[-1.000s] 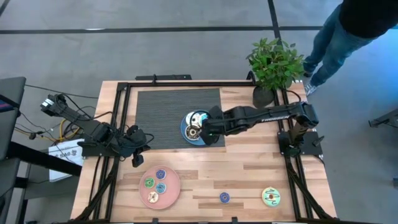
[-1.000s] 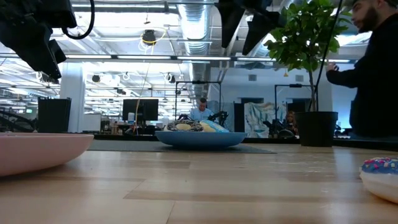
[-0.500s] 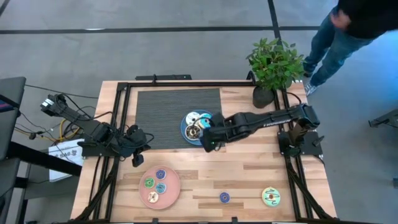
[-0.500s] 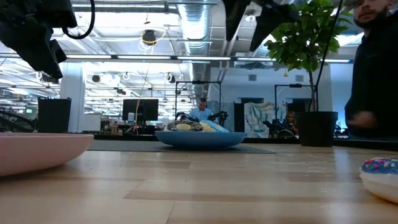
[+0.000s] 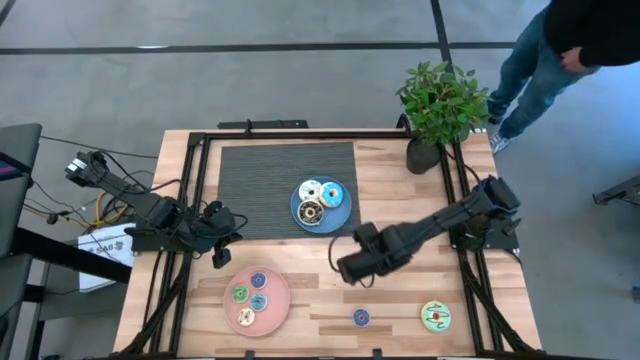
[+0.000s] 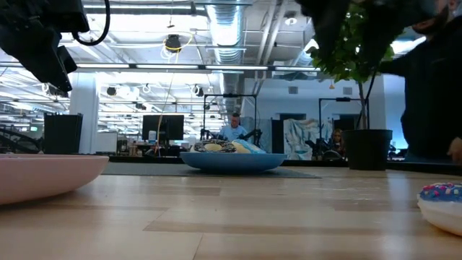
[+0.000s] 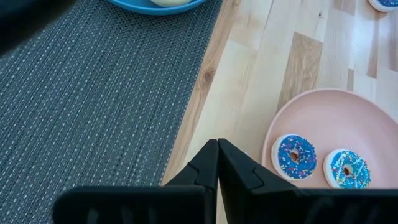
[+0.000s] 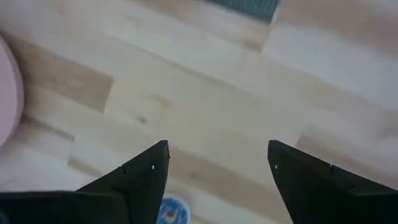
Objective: Pick & Place donuts
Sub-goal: Put the small dark blue donut on the pink plate
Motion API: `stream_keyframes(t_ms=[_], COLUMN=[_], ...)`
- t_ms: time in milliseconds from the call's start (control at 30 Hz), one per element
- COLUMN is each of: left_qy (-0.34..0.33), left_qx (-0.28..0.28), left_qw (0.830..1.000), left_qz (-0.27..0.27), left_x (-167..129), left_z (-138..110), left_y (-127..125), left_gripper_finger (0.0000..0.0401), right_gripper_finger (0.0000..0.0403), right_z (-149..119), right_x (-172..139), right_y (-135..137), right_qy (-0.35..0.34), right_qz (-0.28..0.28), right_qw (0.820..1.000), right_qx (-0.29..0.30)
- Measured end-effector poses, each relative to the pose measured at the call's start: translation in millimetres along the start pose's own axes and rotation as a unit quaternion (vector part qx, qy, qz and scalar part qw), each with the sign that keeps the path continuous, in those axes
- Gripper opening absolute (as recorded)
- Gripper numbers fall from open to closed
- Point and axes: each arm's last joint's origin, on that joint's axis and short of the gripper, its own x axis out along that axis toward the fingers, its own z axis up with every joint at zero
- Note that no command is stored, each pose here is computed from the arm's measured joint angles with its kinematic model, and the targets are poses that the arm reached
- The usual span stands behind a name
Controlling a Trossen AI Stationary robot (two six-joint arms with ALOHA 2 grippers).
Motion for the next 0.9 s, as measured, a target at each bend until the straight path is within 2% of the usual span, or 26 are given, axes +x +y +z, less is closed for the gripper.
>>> stream_keyframes(t_ms=[300, 900], left_qy=[-0.001, 0.006], left_qx=[0.000, 0.006], left_qw=[1.000, 1.000], left_qz=[0.001, -0.006], left_x=[0.0, 0.0], left_z=[0.1, -0.3], left_y=[0.1, -0.4], left_gripper_finger=[0.0000, 0.0000], right_gripper_finger=[0.0266, 0.0265], right_z=[-39.6, -53.2], right_x=[-5.9, -8.1], right_y=[-1.3, -1.5], right_qy=[0.008, -0.001], right_qz=[0.005, 0.015], right_qw=[0.999, 0.999], right_qx=[0.038, 0.029])
